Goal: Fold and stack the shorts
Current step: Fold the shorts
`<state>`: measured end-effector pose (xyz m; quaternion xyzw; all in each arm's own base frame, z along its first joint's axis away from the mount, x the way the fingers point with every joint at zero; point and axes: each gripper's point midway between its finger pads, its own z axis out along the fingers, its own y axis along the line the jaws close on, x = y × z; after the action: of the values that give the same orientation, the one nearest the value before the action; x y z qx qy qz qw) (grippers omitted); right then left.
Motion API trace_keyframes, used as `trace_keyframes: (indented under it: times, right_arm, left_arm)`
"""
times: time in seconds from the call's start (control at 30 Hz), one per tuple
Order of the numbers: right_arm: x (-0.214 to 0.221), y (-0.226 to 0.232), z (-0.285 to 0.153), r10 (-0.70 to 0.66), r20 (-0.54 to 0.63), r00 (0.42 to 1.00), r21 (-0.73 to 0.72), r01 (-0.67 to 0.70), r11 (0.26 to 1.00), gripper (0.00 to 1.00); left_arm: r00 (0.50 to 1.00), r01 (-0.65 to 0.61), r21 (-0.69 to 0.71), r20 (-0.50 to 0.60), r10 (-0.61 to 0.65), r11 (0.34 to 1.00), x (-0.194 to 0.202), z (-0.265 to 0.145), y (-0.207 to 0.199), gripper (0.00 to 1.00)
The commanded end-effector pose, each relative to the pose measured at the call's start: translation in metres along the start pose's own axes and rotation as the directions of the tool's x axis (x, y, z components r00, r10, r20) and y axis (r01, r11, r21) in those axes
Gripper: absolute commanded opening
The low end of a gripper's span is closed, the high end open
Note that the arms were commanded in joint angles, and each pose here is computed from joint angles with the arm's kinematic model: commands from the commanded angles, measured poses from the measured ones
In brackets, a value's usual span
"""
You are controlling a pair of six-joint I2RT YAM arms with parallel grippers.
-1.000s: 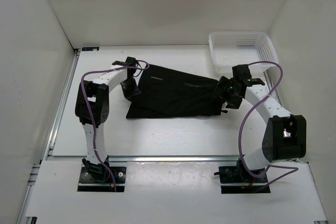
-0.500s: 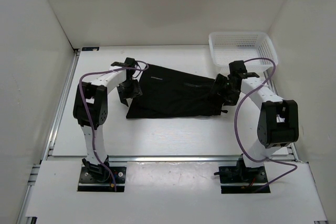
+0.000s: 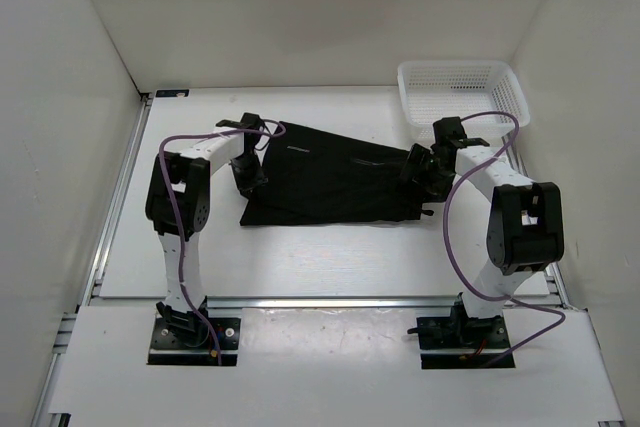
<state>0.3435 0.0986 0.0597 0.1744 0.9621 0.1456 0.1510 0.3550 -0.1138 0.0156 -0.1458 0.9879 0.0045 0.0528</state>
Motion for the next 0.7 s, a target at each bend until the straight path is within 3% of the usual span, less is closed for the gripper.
trace_keyframes:
  times: [0.0,0.2,0.33,0.47,0.57,0.6,0.67]
  right_arm:
    - [-0.013,0.009,-0.006,-0.021,0.033,0.999,-0.035,0.022,0.999,0.90]
    - [-0.013,0.009,-0.006,-0.021,0.033,0.999,-0.035,0.022,0.999,0.90]
    - [-0.010,0.007,-0.004,-0.019,0.025,0.999,-0.030,0.020,0.999,0.90]
    - [-0.014,0.009,-0.003,-0.021,0.033,0.999,-0.035,0.022,0.999,0.98]
    - [-0.017,0.011,-0.001,-0.031,0.040,0.999,-0.038,0.032,0.999,0.98]
    - [-0.016,0.009,0.003,-0.029,0.030,0.999,-0.032,0.030,0.999,0.95]
    - [-0.019,0.011,0.001,-0.030,0.037,0.999,-0.036,0.032,0.999,0.79]
  left_arm:
    - [0.999,-0.008,0.027,0.043,0.007,1.000,-0.013,-0.007,-0.010,0.32]
    - [0.997,-0.006,0.017,0.071,0.005,1.000,-0.017,-0.013,-0.007,0.11]
    - [0.997,-0.006,0.023,0.081,0.004,1.000,-0.018,-0.025,-0.007,0.11]
    - [0.994,-0.004,0.030,0.109,0.001,1.000,-0.022,-0.037,-0.007,0.11]
    - [0.993,-0.004,0.035,0.115,0.000,0.999,-0.021,-0.044,-0.006,0.11]
    - [0.992,-0.004,0.042,0.127,-0.002,0.999,-0.022,-0.049,-0.006,0.11]
    - [0.992,-0.004,0.044,0.129,-0.002,0.999,-0.021,-0.054,-0.005,0.11]
